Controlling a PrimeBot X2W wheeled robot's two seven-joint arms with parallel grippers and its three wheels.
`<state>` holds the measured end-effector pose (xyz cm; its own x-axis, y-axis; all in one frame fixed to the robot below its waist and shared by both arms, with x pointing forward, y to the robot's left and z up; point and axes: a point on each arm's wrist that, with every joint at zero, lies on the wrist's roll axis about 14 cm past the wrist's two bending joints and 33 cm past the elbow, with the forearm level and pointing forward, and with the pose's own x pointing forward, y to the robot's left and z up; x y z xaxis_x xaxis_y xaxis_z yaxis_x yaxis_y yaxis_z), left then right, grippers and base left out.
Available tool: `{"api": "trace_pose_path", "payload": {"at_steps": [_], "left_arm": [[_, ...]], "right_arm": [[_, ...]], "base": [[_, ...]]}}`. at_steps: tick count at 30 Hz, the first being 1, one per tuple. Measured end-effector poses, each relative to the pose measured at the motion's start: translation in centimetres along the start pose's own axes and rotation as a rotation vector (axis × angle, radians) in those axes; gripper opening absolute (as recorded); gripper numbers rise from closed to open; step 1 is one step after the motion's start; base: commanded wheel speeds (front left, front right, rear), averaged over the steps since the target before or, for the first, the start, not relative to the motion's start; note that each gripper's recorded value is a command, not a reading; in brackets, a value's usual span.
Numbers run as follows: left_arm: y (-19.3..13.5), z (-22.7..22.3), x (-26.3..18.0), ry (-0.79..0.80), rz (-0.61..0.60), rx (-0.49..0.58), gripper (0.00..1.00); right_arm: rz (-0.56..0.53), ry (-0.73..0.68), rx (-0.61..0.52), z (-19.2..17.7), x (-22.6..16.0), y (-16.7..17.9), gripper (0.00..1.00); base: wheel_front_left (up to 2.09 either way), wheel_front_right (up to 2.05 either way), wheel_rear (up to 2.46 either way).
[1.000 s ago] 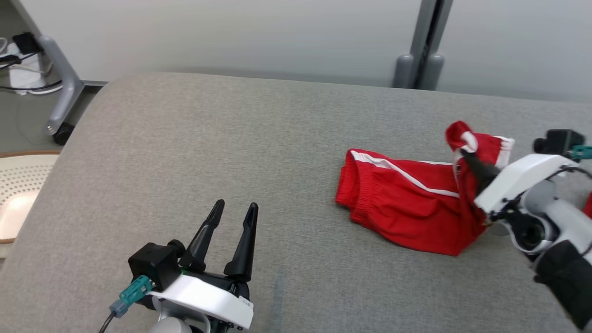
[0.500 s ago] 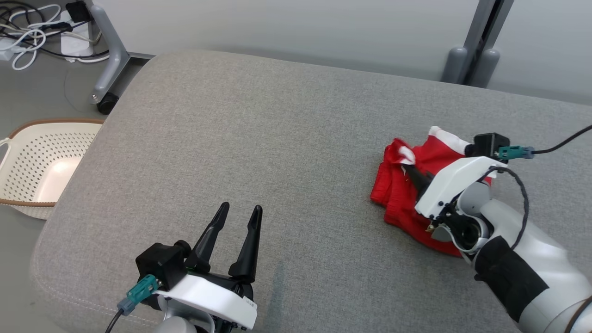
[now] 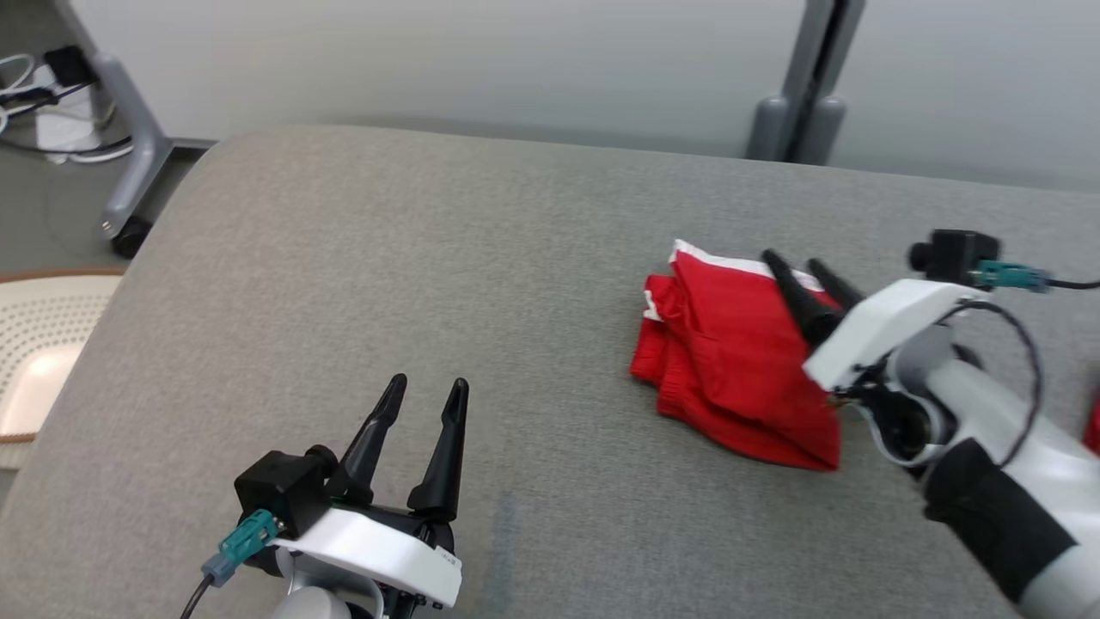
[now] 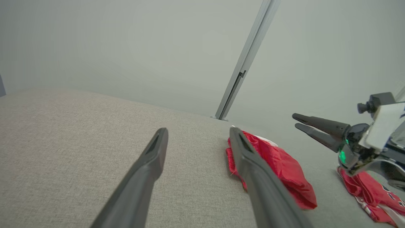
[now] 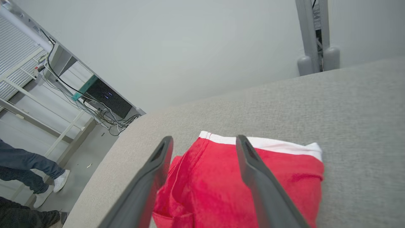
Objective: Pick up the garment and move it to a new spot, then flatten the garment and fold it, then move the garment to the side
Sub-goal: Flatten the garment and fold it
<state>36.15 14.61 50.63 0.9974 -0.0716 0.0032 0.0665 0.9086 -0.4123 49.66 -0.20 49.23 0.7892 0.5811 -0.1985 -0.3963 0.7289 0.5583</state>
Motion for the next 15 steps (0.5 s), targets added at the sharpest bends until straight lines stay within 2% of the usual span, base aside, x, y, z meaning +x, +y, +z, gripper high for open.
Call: {"api": "trace_pose_path", "payload": {"at_steps": [3, 7, 10, 15], "left_arm": [[-0.7, 0.1, 0.3, -0.003, -0.024, 0.003, 1.00], [-1.4, -0.3, 0.4, 0.006, -0.045, 0.001, 1.00], [-1.8, -0.3, 0.6, 0.008, -0.059, 0.003, 1.00], [-1.7, -0.6, 0.7, 0.017, -0.061, 0.010, 1.00]], "right_arm": [[-0.042, -0.100, -0.046, 2.9, -2.0, -2.4, 1.00], [-0.104, -0.159, -0.094, 4.5, -4.8, -5.4, 1.00], [-0.146, -0.173, -0.107, 4.6, -6.2, -7.1, 1.00], [-0.155, -0.141, -0.114, 3.0, -5.7, -7.4, 1.00]], "base": [[0.00, 0.00, 0.00], [0.00, 0.00, 0.00], [0.00, 0.00, 0.00], [0.00, 0.00, 0.00]]}}
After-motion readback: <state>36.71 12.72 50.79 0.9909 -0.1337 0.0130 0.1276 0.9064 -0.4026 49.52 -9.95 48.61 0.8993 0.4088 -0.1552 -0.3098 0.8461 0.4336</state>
